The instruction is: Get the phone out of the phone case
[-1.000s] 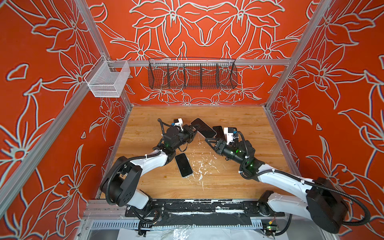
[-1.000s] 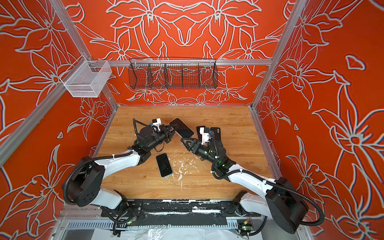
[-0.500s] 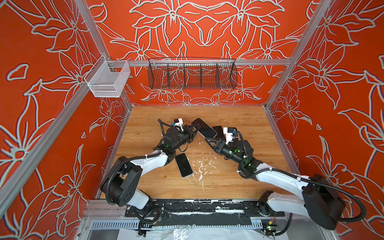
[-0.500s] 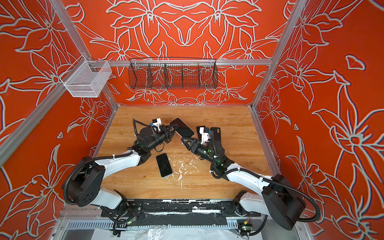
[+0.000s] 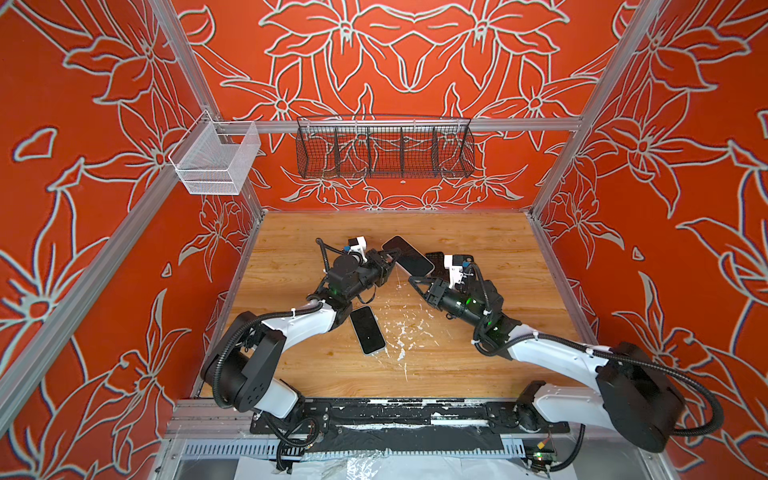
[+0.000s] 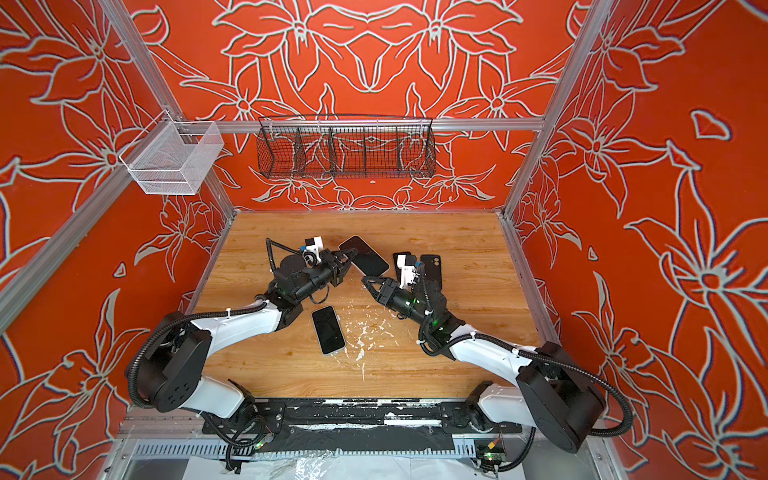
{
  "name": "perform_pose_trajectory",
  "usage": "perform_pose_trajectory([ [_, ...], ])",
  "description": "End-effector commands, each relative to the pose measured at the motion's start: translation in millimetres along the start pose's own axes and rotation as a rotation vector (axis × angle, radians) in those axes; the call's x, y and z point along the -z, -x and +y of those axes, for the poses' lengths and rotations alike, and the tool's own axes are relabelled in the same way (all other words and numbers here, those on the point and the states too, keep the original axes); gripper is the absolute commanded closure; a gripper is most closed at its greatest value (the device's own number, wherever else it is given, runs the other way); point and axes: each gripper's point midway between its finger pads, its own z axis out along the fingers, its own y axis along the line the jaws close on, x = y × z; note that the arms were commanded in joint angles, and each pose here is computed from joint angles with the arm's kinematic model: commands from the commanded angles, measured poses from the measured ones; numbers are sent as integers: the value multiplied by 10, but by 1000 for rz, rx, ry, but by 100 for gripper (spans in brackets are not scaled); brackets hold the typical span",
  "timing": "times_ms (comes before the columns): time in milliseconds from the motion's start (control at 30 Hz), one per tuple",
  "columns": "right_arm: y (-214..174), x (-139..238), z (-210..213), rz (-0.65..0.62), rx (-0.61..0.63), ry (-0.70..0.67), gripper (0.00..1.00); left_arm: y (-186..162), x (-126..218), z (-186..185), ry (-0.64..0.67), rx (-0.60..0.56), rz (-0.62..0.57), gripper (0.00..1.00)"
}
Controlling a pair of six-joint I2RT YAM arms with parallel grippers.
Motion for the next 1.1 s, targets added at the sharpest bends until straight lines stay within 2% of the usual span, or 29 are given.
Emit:
perform_pose_trajectory([
  [0, 92, -51, 250, -27, 5, 71, 63, -38, -4, -242, -94, -10, 10, 100],
  [200, 97, -48, 242, -32, 9, 69, 69, -56, -1, -232, -94, -5, 14, 100],
  [567, 71, -29, 194, -33, 35, 51, 87, -86, -5, -215, -94, 30, 16, 100],
  [833, 36, 32, 40, -39, 170, -24, 91, -85, -2, -268, -115, 94, 16, 100],
  [1067, -14, 50, -180, -19, 353, -122, 92, -111, -20, -384, -143, 136, 29, 100],
])
